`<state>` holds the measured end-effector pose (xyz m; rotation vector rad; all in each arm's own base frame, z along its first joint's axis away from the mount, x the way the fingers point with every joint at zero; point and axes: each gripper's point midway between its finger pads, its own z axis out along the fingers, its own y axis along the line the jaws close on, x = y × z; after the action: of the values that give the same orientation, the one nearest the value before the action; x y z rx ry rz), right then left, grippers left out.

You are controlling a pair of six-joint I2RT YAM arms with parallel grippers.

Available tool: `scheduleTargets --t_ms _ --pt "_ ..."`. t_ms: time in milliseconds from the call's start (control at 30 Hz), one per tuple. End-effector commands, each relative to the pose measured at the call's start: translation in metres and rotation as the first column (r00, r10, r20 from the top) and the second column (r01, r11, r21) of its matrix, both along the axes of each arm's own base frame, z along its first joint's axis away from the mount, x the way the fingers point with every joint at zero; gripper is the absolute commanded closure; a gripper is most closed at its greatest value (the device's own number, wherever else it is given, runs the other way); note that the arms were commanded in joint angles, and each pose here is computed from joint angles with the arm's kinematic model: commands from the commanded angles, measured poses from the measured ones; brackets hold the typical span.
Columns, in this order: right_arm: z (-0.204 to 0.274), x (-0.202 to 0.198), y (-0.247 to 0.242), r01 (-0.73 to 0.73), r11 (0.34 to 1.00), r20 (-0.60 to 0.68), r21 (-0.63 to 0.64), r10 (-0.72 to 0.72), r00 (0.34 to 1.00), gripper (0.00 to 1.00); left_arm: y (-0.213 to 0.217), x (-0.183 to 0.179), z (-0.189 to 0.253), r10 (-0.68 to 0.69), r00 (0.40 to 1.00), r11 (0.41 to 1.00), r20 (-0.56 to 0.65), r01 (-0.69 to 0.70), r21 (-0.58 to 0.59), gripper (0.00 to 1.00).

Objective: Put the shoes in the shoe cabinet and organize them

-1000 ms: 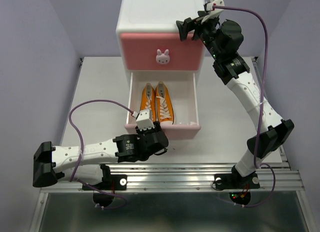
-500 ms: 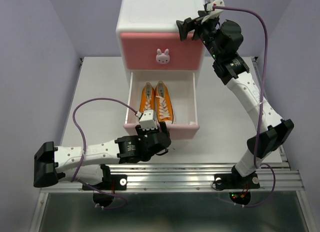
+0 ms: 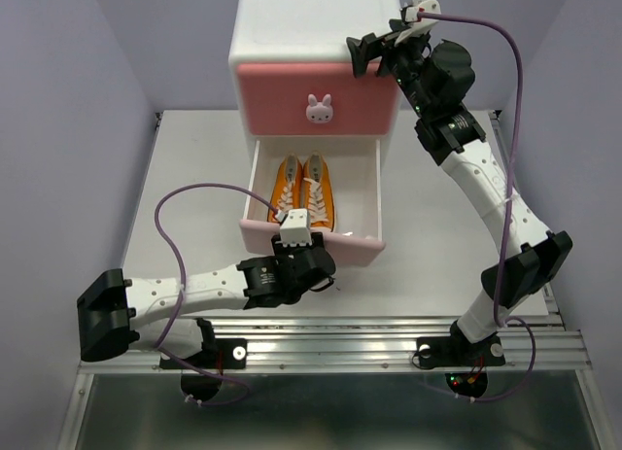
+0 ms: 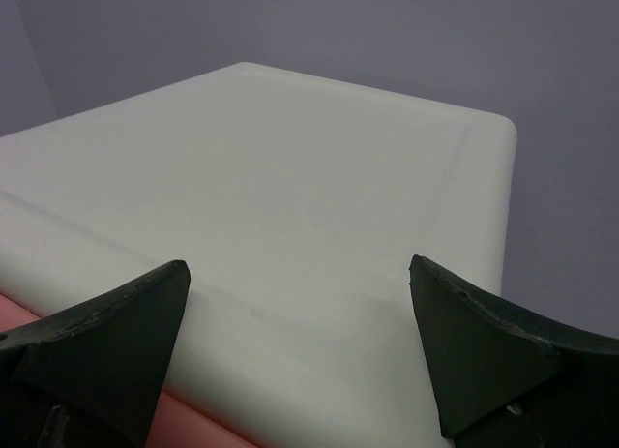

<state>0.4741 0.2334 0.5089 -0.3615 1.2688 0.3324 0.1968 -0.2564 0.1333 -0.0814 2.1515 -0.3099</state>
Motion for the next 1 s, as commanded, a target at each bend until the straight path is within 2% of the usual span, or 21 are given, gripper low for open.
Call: scheduleTargets --t_ms 0,33,67,167,300,367,467,533,667,833,967 --pt "-0.197 0.009 0.012 -0.064 0.974 -0.508 -0.219 -0.058 0.859 0.00 -0.002 0.022 -0.004 0.097 0.995 0.993 -0.009 -0.098 -0.066 0.51" --pt "-0.196 0.009 0.012 -0.063 0.974 -0.506 -0.218 -0.057 0.861 0.00 -0.003 0.023 0.000 0.099 0.995 0.992 -0.002 -0.099 -0.079 0.55" --pt "-0.197 0.009 0.012 -0.064 0.974 -0.507 -0.219 -0.058 0.860 0.00 -0.004 0.026 0.011 0.111 0.994 0.989 0.018 -0.108 -0.103 0.66" --pt "-0.193 0.009 0.012 -0.061 0.975 -0.502 -0.213 -0.055 0.863 0.00 -0.006 0.033 0.034 0.150 0.987 0.977 0.054 -0.140 -0.161 0.87" --pt "-0.188 0.009 0.013 -0.055 0.980 -0.502 -0.191 -0.049 0.863 0.00 -0.009 0.038 0.057 0.250 0.968 0.931 0.028 -0.232 -0.281 1.00" --pt "-0.186 0.009 0.014 -0.051 0.983 -0.504 -0.176 -0.045 0.863 0.00 -0.010 0.041 0.068 0.320 0.947 0.882 -0.010 -0.302 -0.363 1.00" --pt "-0.184 0.009 0.015 -0.048 0.985 -0.506 -0.167 -0.043 0.862 0.00 -0.004 0.045 0.082 0.403 0.915 0.825 -0.031 -0.378 -0.419 1.00" --pt "-0.183 0.009 0.015 -0.048 0.985 -0.504 -0.164 -0.042 0.863 0.00 -0.001 0.046 0.091 0.465 0.882 0.756 -0.072 -0.438 -0.487 1.00" --pt "-0.179 0.012 0.009 -0.016 0.984 -0.491 -0.176 -0.074 0.868 0.00 0.003 0.049 0.104 0.510 0.855 0.680 -0.097 -0.470 -0.563 1.00" --pt "-0.180 0.013 0.009 -0.014 0.983 -0.488 -0.184 -0.079 0.869 0.00 0.010 0.071 0.100 0.561 0.827 0.646 -0.050 -0.474 -0.598 1.00" --pt "-0.187 0.015 0.012 -0.026 0.983 -0.501 -0.183 -0.070 0.863 0.00 0.015 0.107 0.087 0.556 0.831 0.687 0.017 -0.448 -0.572 1.00"
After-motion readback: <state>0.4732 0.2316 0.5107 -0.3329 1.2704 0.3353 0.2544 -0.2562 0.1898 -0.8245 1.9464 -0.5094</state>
